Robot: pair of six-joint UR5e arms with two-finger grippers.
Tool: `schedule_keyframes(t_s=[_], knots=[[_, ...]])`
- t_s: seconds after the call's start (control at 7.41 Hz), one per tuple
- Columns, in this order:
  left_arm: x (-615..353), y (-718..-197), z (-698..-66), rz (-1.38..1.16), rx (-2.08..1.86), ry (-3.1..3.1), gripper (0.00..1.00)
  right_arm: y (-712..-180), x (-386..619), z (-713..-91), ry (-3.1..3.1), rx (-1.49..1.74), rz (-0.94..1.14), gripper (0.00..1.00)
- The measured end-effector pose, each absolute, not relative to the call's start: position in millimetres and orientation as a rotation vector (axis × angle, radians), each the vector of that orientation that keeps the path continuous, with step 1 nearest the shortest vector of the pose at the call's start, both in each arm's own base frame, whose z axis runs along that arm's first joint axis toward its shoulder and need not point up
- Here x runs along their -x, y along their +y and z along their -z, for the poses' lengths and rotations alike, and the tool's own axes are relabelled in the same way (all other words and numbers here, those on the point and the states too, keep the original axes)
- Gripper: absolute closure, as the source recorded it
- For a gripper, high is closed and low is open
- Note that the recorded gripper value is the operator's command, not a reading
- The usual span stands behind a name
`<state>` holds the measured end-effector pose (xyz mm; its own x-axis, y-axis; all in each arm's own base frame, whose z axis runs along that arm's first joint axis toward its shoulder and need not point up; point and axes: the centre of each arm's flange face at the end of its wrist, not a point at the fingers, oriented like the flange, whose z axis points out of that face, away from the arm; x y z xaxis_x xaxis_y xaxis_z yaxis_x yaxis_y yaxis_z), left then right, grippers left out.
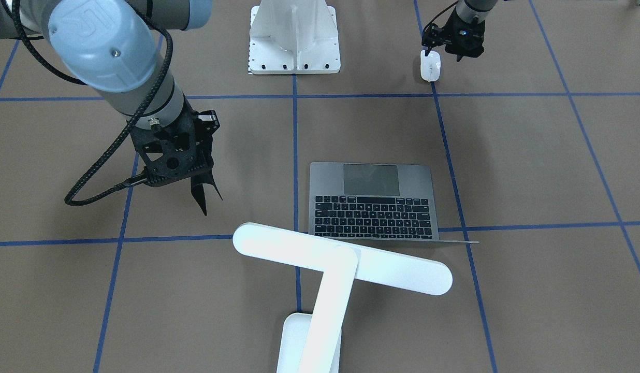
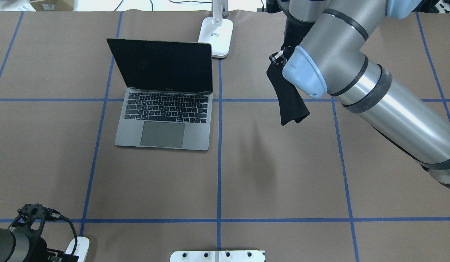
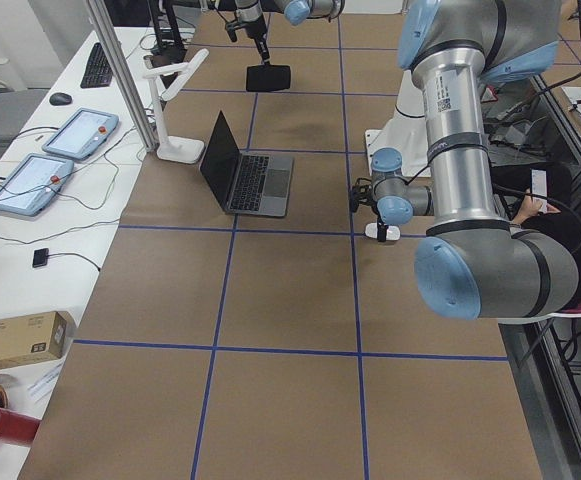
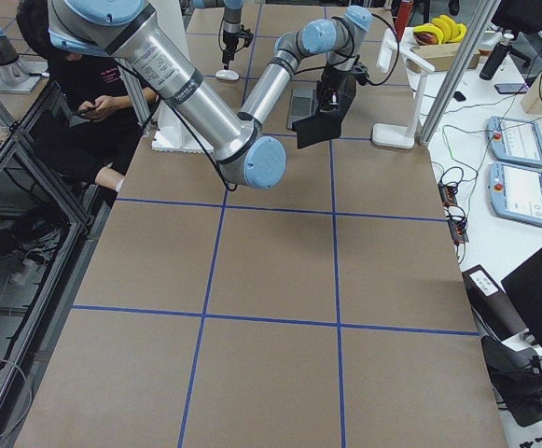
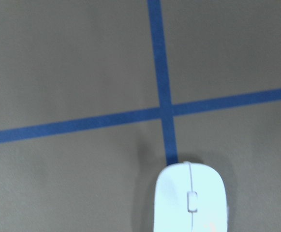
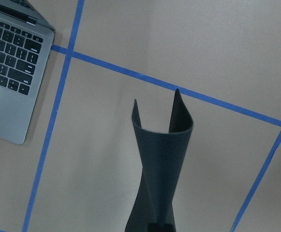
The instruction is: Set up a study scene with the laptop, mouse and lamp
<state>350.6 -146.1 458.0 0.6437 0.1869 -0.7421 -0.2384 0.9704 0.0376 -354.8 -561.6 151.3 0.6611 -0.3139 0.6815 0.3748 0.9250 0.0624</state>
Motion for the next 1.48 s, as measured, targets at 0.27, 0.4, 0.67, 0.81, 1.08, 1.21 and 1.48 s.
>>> schedule_keyframes(t_s=[0.27, 0.4, 0.67, 0.81, 1.08, 1.21, 1.48], knots=[[-354, -143, -459, -0.252, 0.067, 0.835, 0.01, -557, 357, -151, -0.756, 0.083, 0.399, 0.0], [-357, -142, -459, -0.254, 0.067, 0.835, 0.01, -556, 357, -150, -0.757, 0.079, 0.403, 0.0], [-373, -143, -461, -0.259, 0.067, 0.844, 0.01, -556, 357, -150, -0.752, 0.075, 0.404, 0.0], [-379, -143, -461, -0.26, 0.067, 0.848, 0.02, -556, 357, -151, -0.746, 0.071, 0.403, 0.0], [-382, -144, -461, -0.261, 0.068, 0.85, 0.13, -557, 356, -151, -0.741, 0.068, 0.402, 0.0], [-383, -144, -461, -0.261, 0.07, 0.851, 0.17, -557, 356, -151, -0.739, 0.066, 0.402, 0.0], [-384, -144, -460, -0.263, 0.073, 0.856, 0.2, -557, 356, -151, -0.734, 0.061, 0.403, 0.0]])
